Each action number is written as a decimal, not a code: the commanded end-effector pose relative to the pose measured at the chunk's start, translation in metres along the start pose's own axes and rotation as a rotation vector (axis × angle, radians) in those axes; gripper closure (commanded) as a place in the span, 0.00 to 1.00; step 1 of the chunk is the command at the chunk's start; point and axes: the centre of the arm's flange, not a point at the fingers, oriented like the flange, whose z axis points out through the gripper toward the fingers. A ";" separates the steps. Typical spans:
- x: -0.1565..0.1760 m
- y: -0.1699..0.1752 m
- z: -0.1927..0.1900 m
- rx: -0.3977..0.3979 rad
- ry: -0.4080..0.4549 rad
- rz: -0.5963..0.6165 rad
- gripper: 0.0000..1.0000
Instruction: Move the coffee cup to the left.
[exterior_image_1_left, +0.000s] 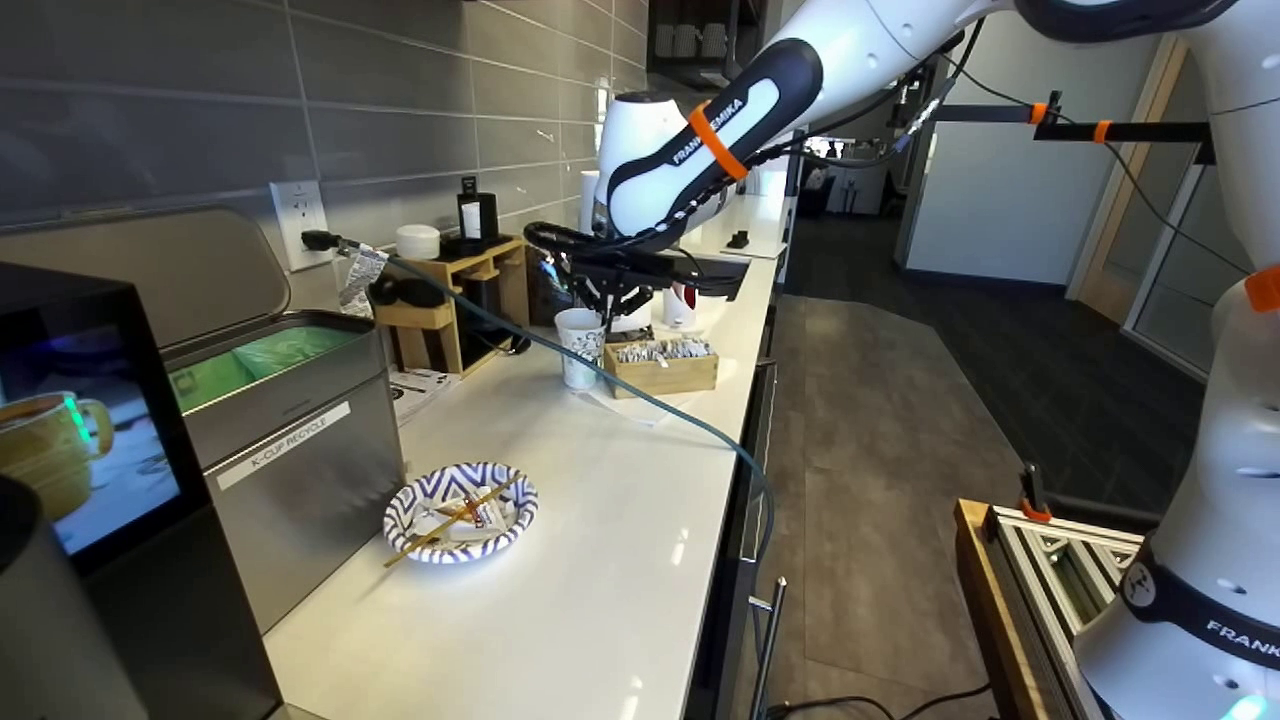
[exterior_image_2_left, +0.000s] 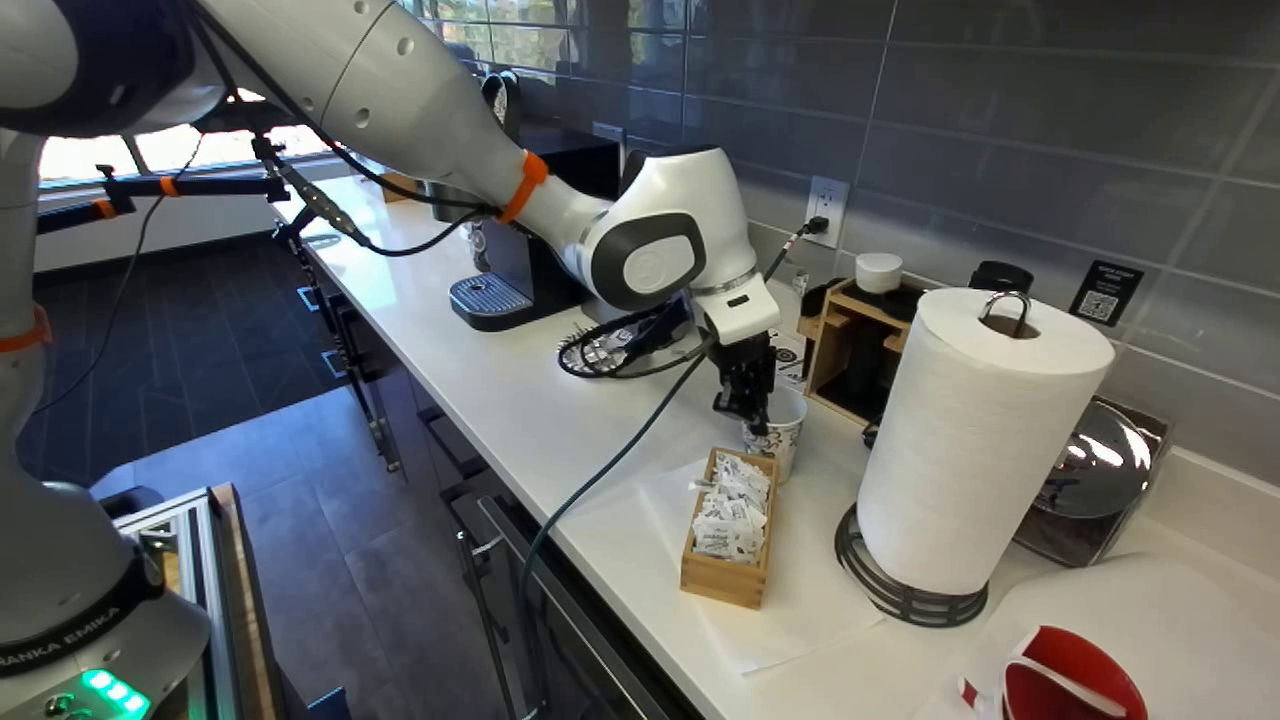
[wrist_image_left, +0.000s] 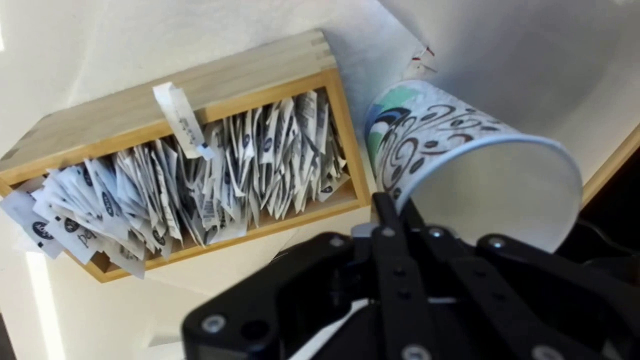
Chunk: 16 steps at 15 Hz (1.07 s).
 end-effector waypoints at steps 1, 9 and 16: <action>-0.002 -0.001 0.002 0.027 -0.003 0.007 0.99; 0.028 0.000 -0.085 0.101 -0.011 0.000 0.99; 0.031 0.037 -0.202 0.229 -0.037 -0.266 0.99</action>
